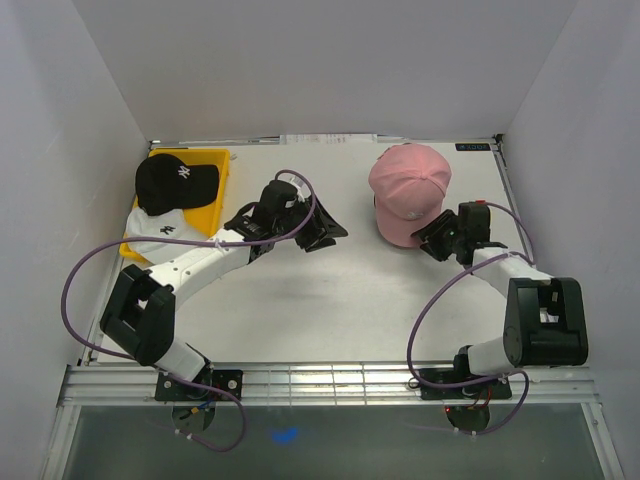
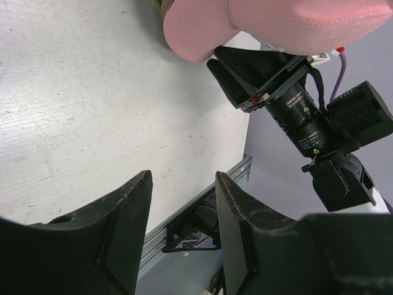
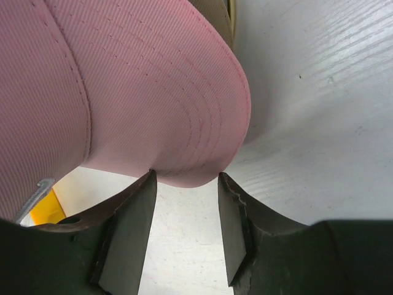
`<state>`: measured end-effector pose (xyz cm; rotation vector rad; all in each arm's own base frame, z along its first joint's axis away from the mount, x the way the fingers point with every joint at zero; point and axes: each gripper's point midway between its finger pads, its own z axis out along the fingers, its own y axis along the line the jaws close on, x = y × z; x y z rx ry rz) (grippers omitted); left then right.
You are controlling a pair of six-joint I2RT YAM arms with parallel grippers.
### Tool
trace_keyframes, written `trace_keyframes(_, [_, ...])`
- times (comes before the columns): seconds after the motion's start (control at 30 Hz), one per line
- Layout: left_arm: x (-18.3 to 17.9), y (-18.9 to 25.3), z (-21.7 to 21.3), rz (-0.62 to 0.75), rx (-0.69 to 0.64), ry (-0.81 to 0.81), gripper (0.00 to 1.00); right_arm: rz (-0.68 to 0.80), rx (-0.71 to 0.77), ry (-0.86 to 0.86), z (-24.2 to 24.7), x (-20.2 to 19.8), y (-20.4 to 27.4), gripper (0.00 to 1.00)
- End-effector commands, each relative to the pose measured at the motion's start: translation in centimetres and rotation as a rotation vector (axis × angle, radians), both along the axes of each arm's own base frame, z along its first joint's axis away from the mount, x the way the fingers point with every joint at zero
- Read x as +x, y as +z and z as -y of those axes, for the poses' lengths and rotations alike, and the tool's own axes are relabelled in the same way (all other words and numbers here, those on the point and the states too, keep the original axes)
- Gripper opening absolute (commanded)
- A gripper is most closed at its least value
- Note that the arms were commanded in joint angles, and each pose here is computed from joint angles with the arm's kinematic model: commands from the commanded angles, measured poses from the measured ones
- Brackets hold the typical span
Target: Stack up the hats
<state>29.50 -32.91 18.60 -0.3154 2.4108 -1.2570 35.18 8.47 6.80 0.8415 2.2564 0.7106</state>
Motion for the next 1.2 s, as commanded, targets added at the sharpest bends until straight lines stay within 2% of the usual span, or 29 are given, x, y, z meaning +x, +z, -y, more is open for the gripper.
trace_keyframes(0.0, [-0.2, 1.5, -0.5, 0.044, -0.010, 0.002, 0.56, 0.084, -0.038, -0.010, 0.5, 1.1, 2.4, 0.50])
trace_keyframes(0.37, [0.3, 5.0, -1.5, 0.142, 0.042, -0.017, 0.58, 0.154, -0.093, 0.063, 0.6, -1.6, 6.0, 0.51])
trace_keyframes(0.53, [0.0, 7.0, -2.1, 0.198, 0.063, -0.032, 0.58, 0.280, -0.156, 0.091, 0.9, -1.8, 11.8, 0.51])
trace_keyframes(0.67, [-0.9, 7.9, -3.1, 0.217, 0.087, -0.034, 0.58, 0.439, -0.174, 0.117, 0.6, 0.0, 20.0, 0.50])
trace_keyframes(0.73, [-1.3, 8.6, -4.0, 0.244, 0.107, -0.019, 0.58, 0.480, -0.199, 0.128, 0.4, 1.0, 21.8, 0.50])
trace_keyframes(0.77, [-1.8, 8.5, -4.5, 0.237, 0.124, -0.018, 0.58, 0.533, -0.211, 0.129, 0.4, 1.7, 24.3, 0.50])
trace_keyframes(0.8, [-2.0, 8.6, -4.9, 0.243, 0.133, -0.014, 0.58, 0.524, -0.218, 0.136, 0.4, 2.6, 24.3, 0.50])
trace_keyframes(0.93, [-3.0, 9.9, -8.5, 0.300, 0.218, 0.078, 0.59, 0.578, -0.203, 0.208, -1.6, 3.9, 27.0, 0.49])
trace_keyframes(0.97, [-2.8, 9.7, -10.6, 0.305, 0.291, 0.156, 0.60, 0.589, -0.209, 0.228, -2.2, 3.9, 27.3, 0.49])
trace_keyframes(1.03, [-3.3, 11.0, -13.7, 0.333, 0.349, 0.267, 0.61, 0.599, -0.219, 0.280, -4.1, 3.8, 27.7, 0.49])
trace_keyframes(1.07, [-3.3, 10.8, -16.4, 0.323, 0.437, 0.367, 0.63, 0.600, -0.225, 0.301, -4.8, 3.6, 27.7, 0.49])
trace_keyframes(1.17, [-4.3, 11.2, -21.0, 0.302, 0.524, 0.531, 0.68, 0.606, -0.210, 0.391, -7.8, 2.5, 27.4, 0.49])
